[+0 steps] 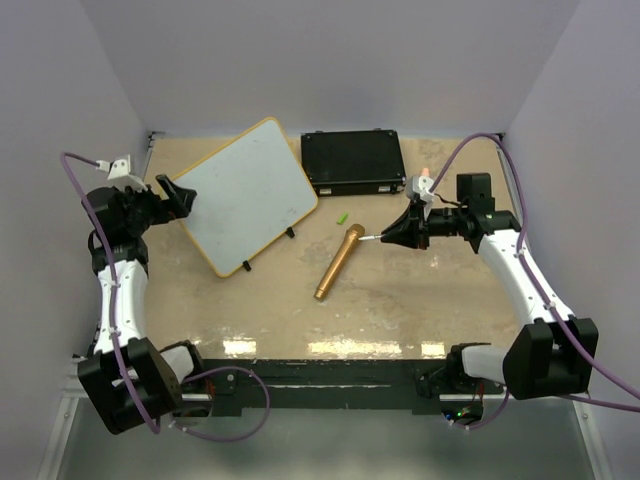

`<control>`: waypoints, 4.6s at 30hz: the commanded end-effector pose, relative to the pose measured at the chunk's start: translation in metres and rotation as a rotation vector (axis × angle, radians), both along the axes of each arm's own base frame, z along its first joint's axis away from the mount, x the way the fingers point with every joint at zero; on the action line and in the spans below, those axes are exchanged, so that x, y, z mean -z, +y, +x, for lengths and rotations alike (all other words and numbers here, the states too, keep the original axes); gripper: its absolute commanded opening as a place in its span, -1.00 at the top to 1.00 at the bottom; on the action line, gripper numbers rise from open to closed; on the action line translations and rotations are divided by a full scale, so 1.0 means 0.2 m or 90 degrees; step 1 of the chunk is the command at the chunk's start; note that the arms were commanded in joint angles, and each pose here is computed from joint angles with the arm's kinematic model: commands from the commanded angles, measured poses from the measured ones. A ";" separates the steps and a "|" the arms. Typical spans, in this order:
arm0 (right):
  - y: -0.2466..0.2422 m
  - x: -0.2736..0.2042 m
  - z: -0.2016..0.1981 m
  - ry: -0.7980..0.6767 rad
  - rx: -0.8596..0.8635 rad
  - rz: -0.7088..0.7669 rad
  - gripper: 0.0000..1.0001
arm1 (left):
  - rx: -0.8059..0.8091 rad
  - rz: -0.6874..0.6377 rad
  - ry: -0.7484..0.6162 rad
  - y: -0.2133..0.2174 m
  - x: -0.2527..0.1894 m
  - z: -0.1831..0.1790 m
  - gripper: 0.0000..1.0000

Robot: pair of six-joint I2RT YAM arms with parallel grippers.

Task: Write a sentence on the whiteboard
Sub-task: Pick up the whiteboard from the whiteboard stand, then move the whiteboard to the center of the board.

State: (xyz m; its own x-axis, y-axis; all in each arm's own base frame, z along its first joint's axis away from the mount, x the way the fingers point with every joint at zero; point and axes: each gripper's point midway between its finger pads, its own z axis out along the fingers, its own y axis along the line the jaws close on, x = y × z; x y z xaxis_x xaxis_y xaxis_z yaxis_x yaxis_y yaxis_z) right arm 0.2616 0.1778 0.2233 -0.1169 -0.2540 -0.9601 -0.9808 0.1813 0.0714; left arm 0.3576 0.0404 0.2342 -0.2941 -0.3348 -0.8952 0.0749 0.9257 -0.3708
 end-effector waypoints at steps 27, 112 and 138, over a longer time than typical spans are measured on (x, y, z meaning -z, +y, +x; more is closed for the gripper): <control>0.03 -0.07 -0.01 -0.024 -0.032 0.017 1.00 | 0.202 -0.125 -0.087 -0.08 0.04 0.12 -0.43; -0.02 -0.65 -0.25 -0.152 -0.020 -0.054 1.00 | 0.435 -0.228 -0.362 -1.33 -0.65 -0.40 1.00; 0.09 -0.48 -0.36 -0.213 -0.093 -0.012 1.00 | 0.388 -0.290 -0.325 -1.57 -0.30 -0.59 1.00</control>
State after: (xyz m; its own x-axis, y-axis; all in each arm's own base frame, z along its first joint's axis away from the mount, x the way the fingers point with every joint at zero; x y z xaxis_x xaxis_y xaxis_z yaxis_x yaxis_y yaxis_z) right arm 0.1939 0.1934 0.3141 0.1797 -0.2985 -0.9373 -0.9766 0.0601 -0.2064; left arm 0.2437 -0.2847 0.2214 -0.3382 -0.4321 -0.8360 0.6826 0.4989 -0.5340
